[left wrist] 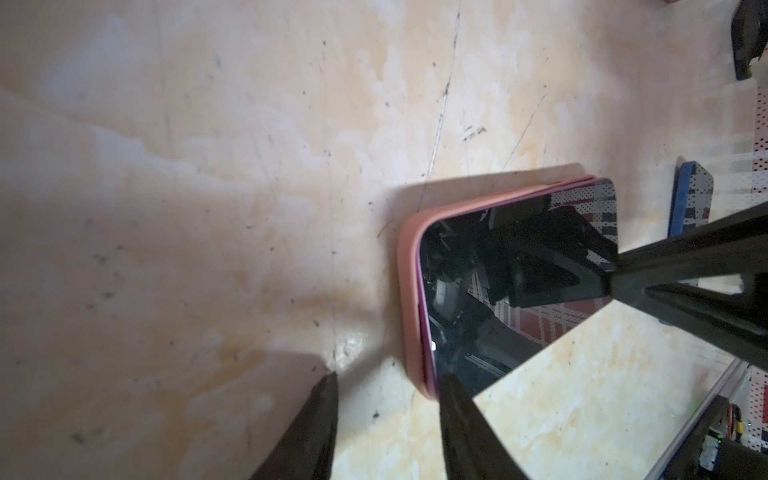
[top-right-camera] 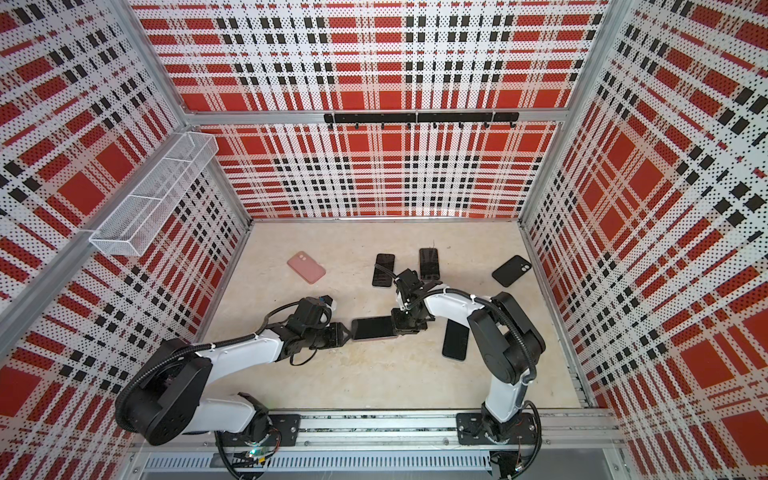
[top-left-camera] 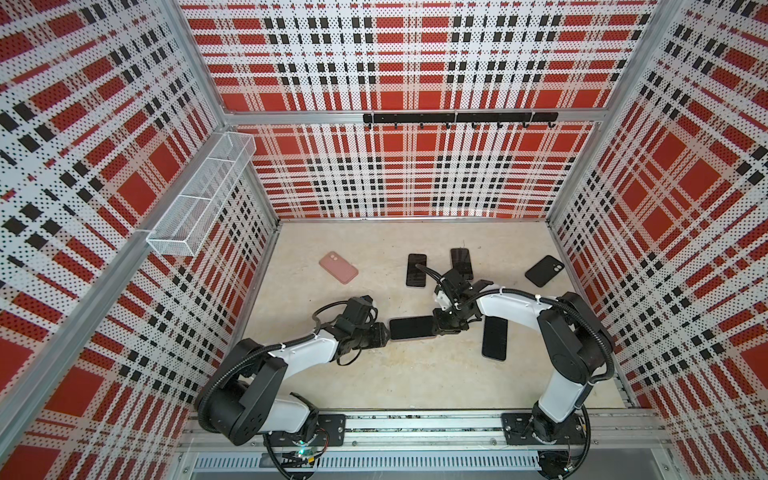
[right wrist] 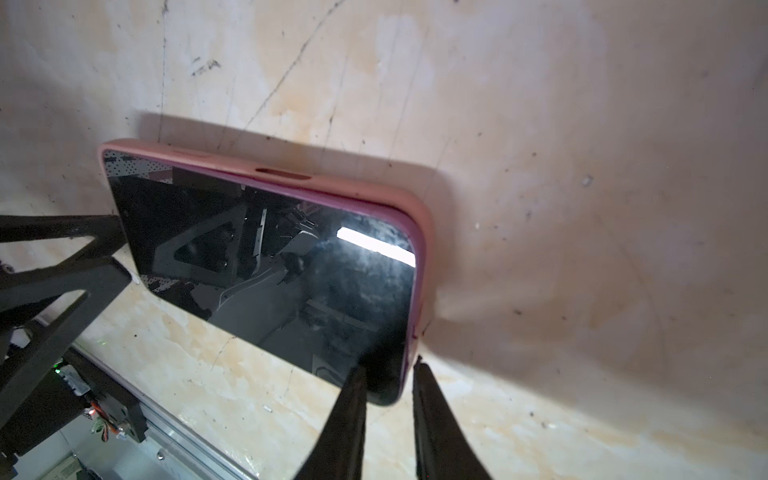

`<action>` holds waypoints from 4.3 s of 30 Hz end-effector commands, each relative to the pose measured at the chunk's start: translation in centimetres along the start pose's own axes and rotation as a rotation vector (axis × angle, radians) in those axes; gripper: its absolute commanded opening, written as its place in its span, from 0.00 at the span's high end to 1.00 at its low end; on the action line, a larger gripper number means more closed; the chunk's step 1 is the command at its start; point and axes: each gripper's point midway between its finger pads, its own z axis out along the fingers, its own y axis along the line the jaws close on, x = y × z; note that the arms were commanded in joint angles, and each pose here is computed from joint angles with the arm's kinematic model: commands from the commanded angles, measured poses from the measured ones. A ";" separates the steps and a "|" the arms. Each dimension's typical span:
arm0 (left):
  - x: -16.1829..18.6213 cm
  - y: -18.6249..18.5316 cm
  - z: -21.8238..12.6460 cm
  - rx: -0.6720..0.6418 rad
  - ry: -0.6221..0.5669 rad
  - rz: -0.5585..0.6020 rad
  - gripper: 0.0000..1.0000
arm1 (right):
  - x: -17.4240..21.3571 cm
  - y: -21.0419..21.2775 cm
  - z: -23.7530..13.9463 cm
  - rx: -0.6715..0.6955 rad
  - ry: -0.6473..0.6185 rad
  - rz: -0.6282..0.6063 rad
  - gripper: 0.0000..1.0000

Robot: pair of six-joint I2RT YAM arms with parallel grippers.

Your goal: Put the phone into the phone case

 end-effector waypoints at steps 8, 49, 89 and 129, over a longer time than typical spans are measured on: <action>2.9 1.3 1.7 -0.016 0.114 -0.027 0.64 | -0.3 0.5 -0.3 -0.003 0.002 -0.018 0.76; 5.6 2.0 4.4 -0.036 0.197 -0.021 0.97 | -2.3 4.7 -2.5 -0.209 -0.063 -0.043 0.73; 2.7 -0.3 1.3 0.057 0.103 -0.020 0.72 | -2.8 1.4 -3.1 -0.130 -0.079 -0.042 0.60; 2.7 0.1 3.8 0.030 0.138 -0.008 0.82 | -3.7 3.9 -5.3 -0.301 -0.127 -0.077 0.67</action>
